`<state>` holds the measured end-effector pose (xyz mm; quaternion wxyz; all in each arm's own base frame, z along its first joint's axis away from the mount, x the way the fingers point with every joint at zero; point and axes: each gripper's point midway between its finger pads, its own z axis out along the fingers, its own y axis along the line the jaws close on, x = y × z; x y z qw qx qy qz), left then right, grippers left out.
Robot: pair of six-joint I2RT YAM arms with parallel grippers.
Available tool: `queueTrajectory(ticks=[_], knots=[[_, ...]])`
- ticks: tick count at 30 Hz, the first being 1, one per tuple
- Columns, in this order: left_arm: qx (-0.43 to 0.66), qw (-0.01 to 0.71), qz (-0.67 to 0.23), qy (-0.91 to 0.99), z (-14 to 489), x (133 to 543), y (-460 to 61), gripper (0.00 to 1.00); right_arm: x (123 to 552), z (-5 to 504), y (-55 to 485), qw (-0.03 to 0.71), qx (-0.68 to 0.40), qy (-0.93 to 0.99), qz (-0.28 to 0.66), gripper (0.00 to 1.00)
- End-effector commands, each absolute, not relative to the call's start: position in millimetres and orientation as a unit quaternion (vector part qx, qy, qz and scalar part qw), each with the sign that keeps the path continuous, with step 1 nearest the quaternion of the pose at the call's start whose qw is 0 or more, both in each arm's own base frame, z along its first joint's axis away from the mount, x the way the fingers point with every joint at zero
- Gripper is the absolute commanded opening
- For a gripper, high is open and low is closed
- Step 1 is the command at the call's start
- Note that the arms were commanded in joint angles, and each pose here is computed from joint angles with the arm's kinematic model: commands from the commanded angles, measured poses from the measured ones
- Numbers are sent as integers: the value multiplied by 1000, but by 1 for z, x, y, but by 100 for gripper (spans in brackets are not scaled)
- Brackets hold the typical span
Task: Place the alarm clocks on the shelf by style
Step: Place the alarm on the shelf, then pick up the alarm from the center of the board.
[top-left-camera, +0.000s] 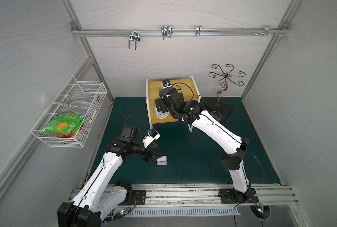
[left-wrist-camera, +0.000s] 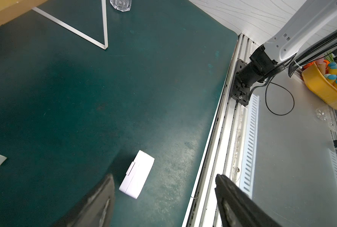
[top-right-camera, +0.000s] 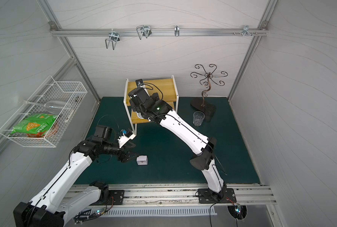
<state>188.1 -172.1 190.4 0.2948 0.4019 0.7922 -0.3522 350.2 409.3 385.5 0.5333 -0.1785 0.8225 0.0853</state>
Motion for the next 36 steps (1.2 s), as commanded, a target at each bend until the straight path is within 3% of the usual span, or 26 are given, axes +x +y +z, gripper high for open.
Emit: queueTrajectory(ticks=[1, 17, 36], knots=[[406, 308, -351, 786, 195, 190, -173, 83, 325, 423, 392, 552, -166, 808, 123, 99], [400, 306, -343, 793, 186, 189, -170, 83, 233, 328, 335, 494, -178, 834, 168, 99], [367, 333, -277, 823, 171, 206, -144, 82, 148, 190, 349, 497, -141, 838, 175, 98]])
